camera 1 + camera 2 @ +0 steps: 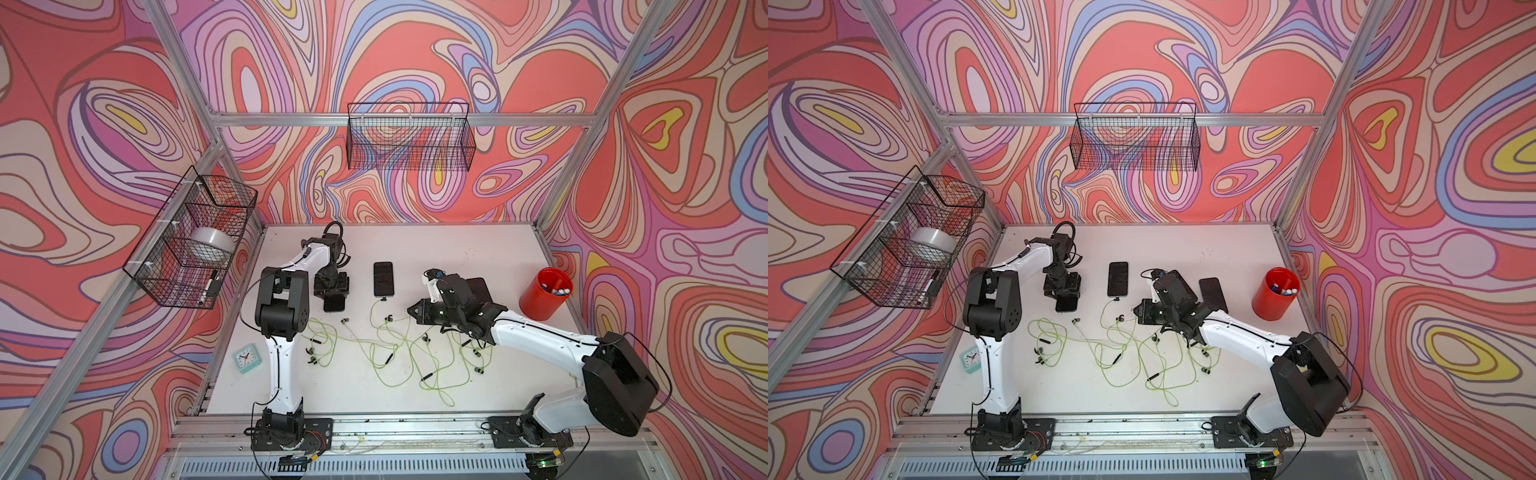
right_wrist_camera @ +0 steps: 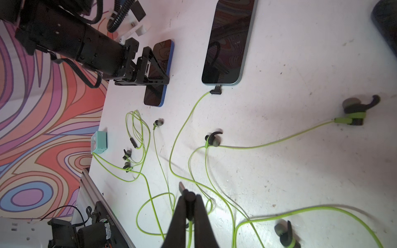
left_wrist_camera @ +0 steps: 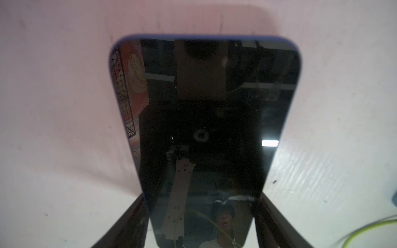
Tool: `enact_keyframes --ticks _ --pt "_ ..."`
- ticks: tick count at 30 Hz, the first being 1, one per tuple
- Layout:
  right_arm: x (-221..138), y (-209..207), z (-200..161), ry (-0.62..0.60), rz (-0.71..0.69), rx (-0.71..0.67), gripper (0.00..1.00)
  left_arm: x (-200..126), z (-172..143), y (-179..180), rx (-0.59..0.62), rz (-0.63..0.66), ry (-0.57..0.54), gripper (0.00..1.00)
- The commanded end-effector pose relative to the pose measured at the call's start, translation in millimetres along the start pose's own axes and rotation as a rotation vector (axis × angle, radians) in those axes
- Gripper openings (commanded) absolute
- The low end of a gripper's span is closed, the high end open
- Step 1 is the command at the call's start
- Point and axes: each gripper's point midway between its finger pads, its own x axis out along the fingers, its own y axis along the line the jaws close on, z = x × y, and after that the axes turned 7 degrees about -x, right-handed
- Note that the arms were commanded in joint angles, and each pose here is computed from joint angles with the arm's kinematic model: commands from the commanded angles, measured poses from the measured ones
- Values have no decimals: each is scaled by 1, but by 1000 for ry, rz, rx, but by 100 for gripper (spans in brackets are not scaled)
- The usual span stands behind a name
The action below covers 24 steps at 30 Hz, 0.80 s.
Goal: Plug wired earphones into phones
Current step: Pick up the phone at the center of the board.
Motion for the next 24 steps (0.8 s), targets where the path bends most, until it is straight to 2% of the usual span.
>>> enact_keyframes --ticks 1,4,7,11,15,21,24 --pt "10 9 9 0 38 -32 0 -30 -3 -4 -135 -57 -74 30" --pt "21 16 12 12 75 -43 0 -38 -8 1 -234 -62 -105 23" --pt "32 21 16 18 105 -50 0 -44 -15 2 -328 -90 -122 20" --pt "41 28 21 12 124 -65 0 -53 -26 -10 -476 -199 -94 13" --pt "54 40 24 -24 165 -88 0 -71 -36 -28 -652 -335 -44 0" --pt "69 64 33 -130 202 -126 0 -100 -53 -41 -922 -504 6 0" --pt "71 74 35 -190 195 -152 0 -107 -62 -46 -1010 -556 56 0"
